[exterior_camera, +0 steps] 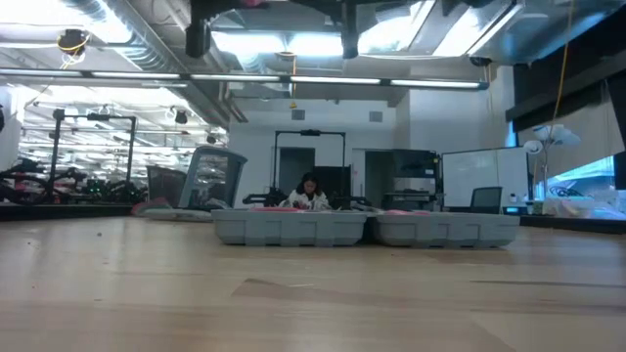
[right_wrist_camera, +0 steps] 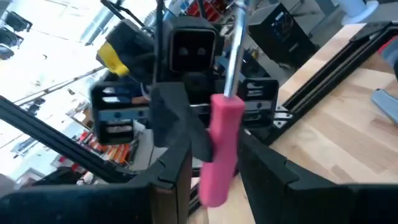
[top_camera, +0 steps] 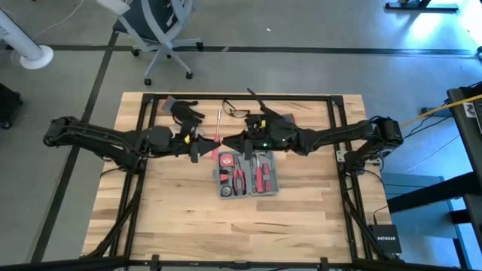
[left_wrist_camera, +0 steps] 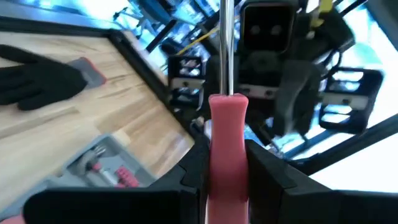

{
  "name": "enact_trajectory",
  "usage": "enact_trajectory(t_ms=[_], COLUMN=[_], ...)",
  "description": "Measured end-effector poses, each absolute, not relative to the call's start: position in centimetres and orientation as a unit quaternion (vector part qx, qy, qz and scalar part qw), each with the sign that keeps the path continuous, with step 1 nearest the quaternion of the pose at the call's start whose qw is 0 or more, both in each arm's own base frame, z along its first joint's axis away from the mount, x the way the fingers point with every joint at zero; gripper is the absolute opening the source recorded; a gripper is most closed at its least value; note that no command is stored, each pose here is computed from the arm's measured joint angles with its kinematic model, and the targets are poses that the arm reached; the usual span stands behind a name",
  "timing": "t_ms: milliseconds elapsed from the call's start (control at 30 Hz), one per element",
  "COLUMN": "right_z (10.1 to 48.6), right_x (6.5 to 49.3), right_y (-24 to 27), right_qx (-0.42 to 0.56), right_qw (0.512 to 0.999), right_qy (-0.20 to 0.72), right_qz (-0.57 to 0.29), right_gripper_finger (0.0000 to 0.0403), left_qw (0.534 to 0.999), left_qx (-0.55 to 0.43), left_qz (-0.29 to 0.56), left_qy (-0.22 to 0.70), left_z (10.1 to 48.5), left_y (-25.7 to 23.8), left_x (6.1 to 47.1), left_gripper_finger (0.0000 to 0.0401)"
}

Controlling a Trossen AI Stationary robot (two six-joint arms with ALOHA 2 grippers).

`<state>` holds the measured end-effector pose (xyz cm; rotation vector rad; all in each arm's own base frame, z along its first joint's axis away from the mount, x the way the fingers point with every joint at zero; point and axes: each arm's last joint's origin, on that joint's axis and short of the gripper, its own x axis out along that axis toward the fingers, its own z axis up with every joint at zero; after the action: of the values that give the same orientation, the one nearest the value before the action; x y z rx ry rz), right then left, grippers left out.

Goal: Prefit tool cases
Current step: Put the orange socket wrench into the gray prefit tool case

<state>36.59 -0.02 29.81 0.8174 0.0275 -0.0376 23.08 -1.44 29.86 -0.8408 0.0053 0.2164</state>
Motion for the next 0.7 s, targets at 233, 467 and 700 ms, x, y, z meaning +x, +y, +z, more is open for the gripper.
enact_trajectory(t_ms=[233, 467, 700], right_z=[30.5, 30.2, 30.6], right_x=[37.1, 37.1, 37.1], right_y=[-0.2, -0.2, -0.1], right_qx=[0.390, 0.390, 0.391], right_qw=[0.920, 0.920, 0.920], right_qy=[0.010, 0.019, 0.009], right_qz=[-0.030, -0.032, -0.012], right_gripper_finger=[0.0120, 0.0120, 0.0120], left_qw=[0.907, 0.905, 0.901], left_qx=[-0.408, -0.413, -0.427], left_qz=[0.102, 0.098, 0.074], left_qy=[-0.002, -0.017, -0.021], left_z=[29.8, 30.0, 29.5], left_y=[-1.5, -1.3, -1.6], left_x=[23.4, 23.6, 24.8], left_gripper_finger=[0.0065, 0.0065, 0.0065])
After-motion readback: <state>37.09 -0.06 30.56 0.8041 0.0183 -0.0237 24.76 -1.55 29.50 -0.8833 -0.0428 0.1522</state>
